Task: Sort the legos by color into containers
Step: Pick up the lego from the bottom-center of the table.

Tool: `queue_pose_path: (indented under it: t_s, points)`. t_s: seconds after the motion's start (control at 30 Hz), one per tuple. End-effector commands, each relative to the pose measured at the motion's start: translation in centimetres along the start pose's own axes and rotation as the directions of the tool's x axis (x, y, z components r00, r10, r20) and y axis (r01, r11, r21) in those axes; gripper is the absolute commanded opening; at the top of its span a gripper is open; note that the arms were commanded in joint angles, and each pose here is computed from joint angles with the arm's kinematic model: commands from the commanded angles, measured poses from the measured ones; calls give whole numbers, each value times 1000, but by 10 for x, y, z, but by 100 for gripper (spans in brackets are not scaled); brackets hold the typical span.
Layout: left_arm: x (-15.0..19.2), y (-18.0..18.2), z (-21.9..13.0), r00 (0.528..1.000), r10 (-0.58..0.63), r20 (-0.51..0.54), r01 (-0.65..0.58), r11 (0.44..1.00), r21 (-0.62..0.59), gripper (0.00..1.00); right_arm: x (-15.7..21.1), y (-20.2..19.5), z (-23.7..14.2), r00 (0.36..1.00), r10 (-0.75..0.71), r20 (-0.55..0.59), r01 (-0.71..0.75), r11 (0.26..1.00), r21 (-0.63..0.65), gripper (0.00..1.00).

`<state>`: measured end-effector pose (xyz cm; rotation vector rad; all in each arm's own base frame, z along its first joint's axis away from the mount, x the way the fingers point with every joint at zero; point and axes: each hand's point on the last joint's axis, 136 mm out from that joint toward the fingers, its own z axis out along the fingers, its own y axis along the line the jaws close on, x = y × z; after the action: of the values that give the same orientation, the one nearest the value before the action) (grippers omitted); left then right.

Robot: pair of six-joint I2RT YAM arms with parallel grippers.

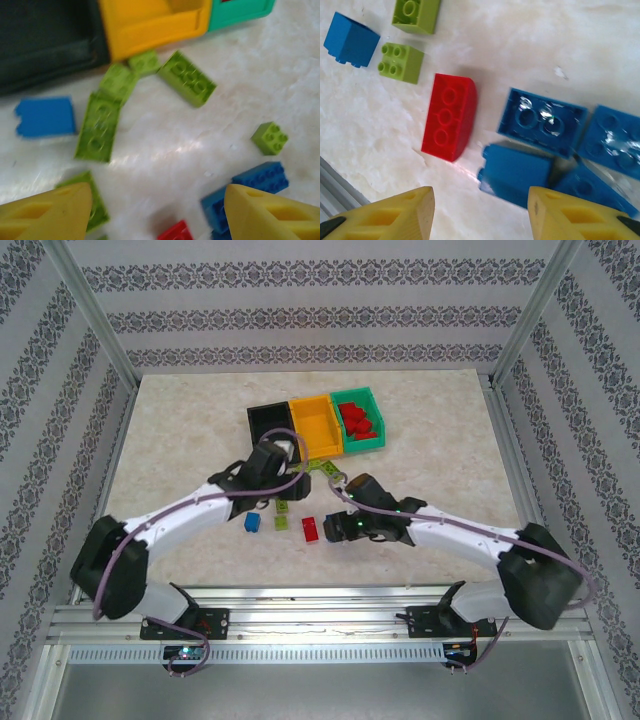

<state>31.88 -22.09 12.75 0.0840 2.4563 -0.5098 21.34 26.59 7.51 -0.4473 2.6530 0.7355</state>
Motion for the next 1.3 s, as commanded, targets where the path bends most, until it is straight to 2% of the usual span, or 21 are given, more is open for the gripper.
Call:
queue_pose_path:
  t_s: [0.0,0.13,0.23,0.37,0.53,0.67,0.87,0.97,1.1,1.27]
  points:
    - [-2,13,-21,990,-109,92,109,994,4,70,-12,13,11,997,-76,8,75,997,36,53]
    - [23,39,-39,982,-157,104,162,986,-34,70,-16,30,33,995,-99,-21,100,994,36,53]
    - [33,55,-51,971,-200,133,208,976,-55,70,-16,16,44,995,-84,-49,91,982,165,53]
    - [40,62,-58,956,-242,168,252,967,-39,69,-15,8,52,993,-97,-67,109,971,214,53]
    - [46,69,-57,954,-249,169,262,963,-57,69,-9,16,64,984,-123,-130,146,972,186,53]
    - [46,66,-51,956,-253,150,263,964,-50,69,-8,21,69,975,-167,-149,197,955,220,53]
    - [46,63,-46,960,-245,137,254,966,-45,69,-5,27,80,977,-147,-158,177,963,201,52]
    - [48,62,-44,962,-241,125,248,968,-45,69,-4,26,84,975,-142,-172,177,962,207,49]
    - [52,65,-42,963,-240,120,247,968,-50,69,-5,25,80,976,-144,-162,177,961,214,36]
    - [53,66,-42,959,-253,125,260,964,-45,69,-22,29,63,983,-145,-110,165,966,200,34]
